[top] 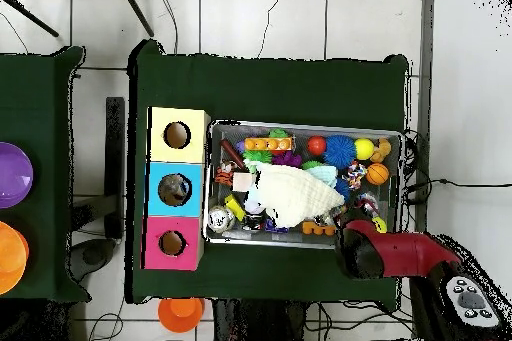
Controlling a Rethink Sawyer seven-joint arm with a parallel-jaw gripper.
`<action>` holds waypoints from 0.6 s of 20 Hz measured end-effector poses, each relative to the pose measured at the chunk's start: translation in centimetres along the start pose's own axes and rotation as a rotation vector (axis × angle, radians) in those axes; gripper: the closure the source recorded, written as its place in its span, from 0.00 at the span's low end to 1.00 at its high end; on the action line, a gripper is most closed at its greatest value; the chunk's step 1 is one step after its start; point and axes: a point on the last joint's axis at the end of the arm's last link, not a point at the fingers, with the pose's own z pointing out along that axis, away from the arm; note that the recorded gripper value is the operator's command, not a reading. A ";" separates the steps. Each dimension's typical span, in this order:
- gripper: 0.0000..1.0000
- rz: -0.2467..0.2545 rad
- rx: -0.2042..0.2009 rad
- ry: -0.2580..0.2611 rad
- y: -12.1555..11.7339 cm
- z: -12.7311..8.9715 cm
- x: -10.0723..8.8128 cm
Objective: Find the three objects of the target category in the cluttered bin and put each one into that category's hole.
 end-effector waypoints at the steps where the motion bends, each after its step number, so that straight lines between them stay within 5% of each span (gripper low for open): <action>1: 0.00 0.000 0.000 0.000 0.0 0.0 0.0; 12: 0.00 -0.007 0.008 0.011 -0.2 -0.2 0.2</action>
